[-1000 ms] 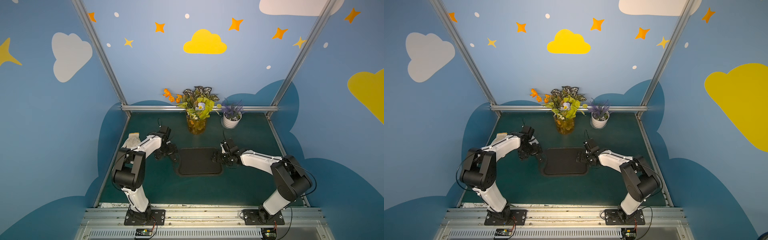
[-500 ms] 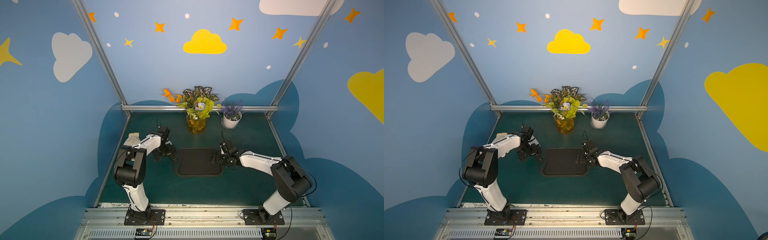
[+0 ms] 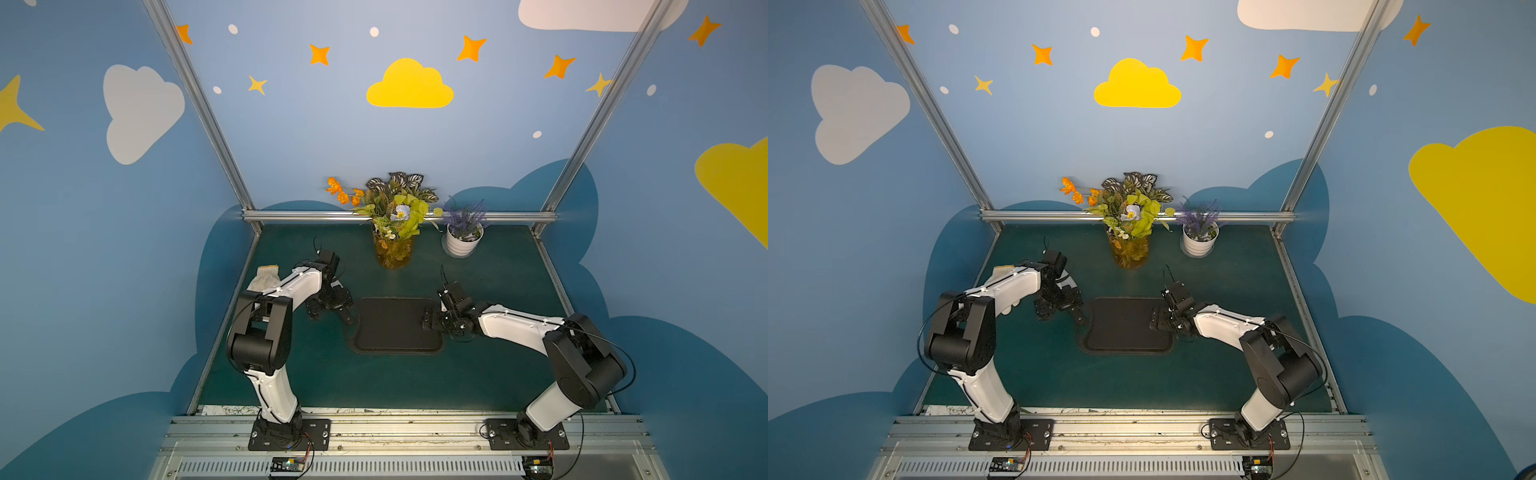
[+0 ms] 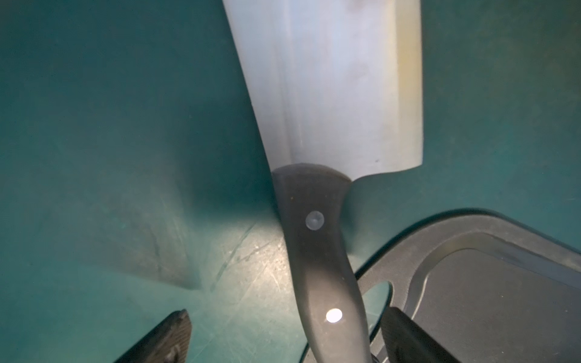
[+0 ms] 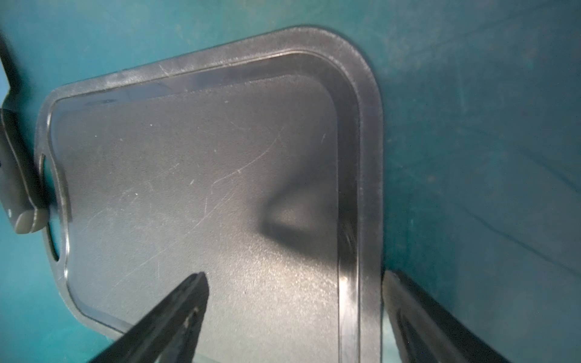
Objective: Align the knife with the edge of the cutting board
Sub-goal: Pick up the knife at the center of the board.
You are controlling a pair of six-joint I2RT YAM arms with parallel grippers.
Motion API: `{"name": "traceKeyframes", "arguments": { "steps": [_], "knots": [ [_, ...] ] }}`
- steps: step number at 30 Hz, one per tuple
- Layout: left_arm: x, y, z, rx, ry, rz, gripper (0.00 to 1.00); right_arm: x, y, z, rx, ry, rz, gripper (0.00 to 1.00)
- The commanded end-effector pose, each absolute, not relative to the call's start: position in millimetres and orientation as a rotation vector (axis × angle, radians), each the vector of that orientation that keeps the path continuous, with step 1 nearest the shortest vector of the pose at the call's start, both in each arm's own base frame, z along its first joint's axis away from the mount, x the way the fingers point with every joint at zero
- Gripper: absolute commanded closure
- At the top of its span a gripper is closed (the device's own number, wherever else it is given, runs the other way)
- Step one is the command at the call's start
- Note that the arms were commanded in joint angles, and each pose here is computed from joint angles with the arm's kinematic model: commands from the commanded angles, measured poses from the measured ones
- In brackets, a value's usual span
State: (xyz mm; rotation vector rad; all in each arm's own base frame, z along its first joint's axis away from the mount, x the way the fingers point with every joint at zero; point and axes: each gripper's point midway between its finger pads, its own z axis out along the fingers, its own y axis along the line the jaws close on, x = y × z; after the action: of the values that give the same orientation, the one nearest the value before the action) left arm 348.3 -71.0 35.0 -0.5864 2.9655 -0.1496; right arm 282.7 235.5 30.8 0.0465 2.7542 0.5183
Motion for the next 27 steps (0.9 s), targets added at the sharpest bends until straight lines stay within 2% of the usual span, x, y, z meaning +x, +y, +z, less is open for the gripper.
{"name": "traceKeyframes", "arguments": {
  "steps": [1,5,19,27],
  "knots": [
    [347.0,-68.8,34.4,-0.570,2.994,-0.120,0.02,227.5,215.2,-3.8,0.075,2.995,0.415,0.06],
    [347.8,-67.0,35.3,-0.552,3.010,-0.076,0.02,230.4,211.9,2.2,0.071,2.981,0.396,0.02],
    [361.6,-68.2,41.1,-0.549,3.083,0.109,0.06,233.7,202.3,42.5,0.025,2.887,0.402,0.02],
    [362.3,-70.3,31.8,-0.554,3.128,0.176,0.15,230.3,184.6,73.6,0.031,2.803,0.441,0.02]
  ]
}}
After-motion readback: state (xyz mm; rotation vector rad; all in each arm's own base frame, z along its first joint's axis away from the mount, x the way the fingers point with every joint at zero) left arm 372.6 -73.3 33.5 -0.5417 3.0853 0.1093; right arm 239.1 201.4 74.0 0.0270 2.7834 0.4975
